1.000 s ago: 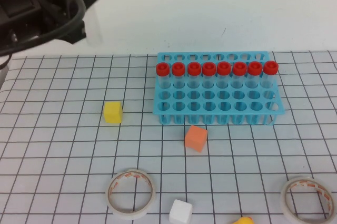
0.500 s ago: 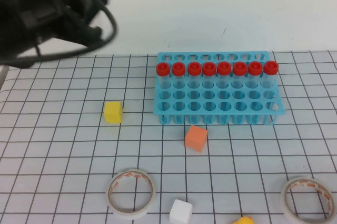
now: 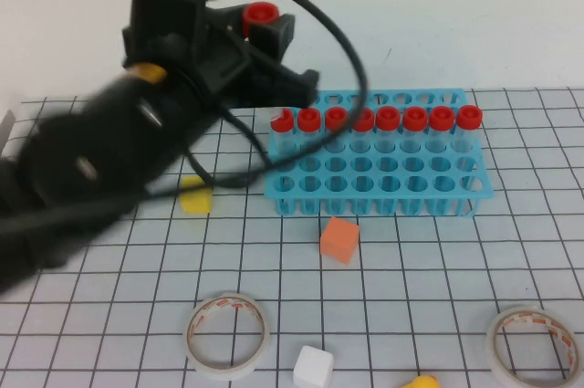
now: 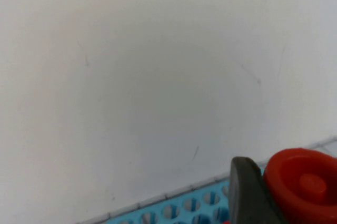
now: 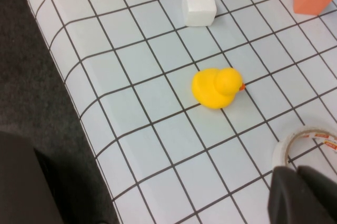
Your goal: Place the test tubes
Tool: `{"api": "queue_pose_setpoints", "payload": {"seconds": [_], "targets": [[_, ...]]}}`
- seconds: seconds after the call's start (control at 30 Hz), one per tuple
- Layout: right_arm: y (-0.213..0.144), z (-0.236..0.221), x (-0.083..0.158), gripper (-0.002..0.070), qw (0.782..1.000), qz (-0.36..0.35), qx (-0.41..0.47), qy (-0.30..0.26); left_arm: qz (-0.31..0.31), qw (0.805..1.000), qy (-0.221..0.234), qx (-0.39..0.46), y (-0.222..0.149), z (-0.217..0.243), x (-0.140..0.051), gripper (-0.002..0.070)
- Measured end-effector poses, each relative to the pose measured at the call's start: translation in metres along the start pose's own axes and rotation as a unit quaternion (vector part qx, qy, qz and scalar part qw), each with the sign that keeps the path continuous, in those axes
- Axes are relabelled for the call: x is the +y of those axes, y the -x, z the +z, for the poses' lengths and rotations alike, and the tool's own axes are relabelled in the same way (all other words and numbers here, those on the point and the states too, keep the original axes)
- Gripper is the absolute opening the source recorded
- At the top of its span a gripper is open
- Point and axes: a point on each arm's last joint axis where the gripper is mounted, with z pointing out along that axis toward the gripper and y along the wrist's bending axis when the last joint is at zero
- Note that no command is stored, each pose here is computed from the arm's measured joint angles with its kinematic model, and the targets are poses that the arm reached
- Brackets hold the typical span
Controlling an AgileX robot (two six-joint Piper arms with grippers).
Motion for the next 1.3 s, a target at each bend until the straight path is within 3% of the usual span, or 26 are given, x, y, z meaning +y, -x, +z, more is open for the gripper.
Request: {"api": "queue_pose_setpoints", "payload": {"seconds": [0.13, 0.3, 0.7, 0.87, 1.13, 1.3], "targets": [[0.0, 0.0, 0.0, -0.0001, 1.0, 0.0, 0.0, 0.0, -0.05, 0.997, -0.015, -0.06, -0.011, -0.003, -0.018, 0.0255], [0.0, 0.0, 0.0, -0.0001, 1.0, 0.0, 0.0, 0.0, -0.083, 0.993, -0.019, -0.084, -0.034, 0.004, -0.019, 0.0255], [0.0, 0.0, 0.0, -0.0001, 1.0, 0.001, 0.0, 0.0, -0.166, 0.98, 0.024, -0.107, -0.111, 0.054, 0.028, 0.0255], [0.0, 0.0, 0.0, -0.0001, 1.0, 0.001, 0.0, 0.0, -0.158, 0.98, 0.03, -0.12, -0.133, 0.066, 0.04, 0.0255], [0.0, 0.0, 0.0, -0.0001, 1.0, 0.002, 0.0, 0.001, -0.07, 0.992, 0.02, -0.104, -0.156, 0.087, 0.038, 0.0255], [0.0, 0.0, 0.0, -0.0001, 1.0, 0.002, 0.0, 0.001, -0.057, 0.994, 0.026, -0.093, -0.163, 0.092, 0.039, 0.0255]]}}
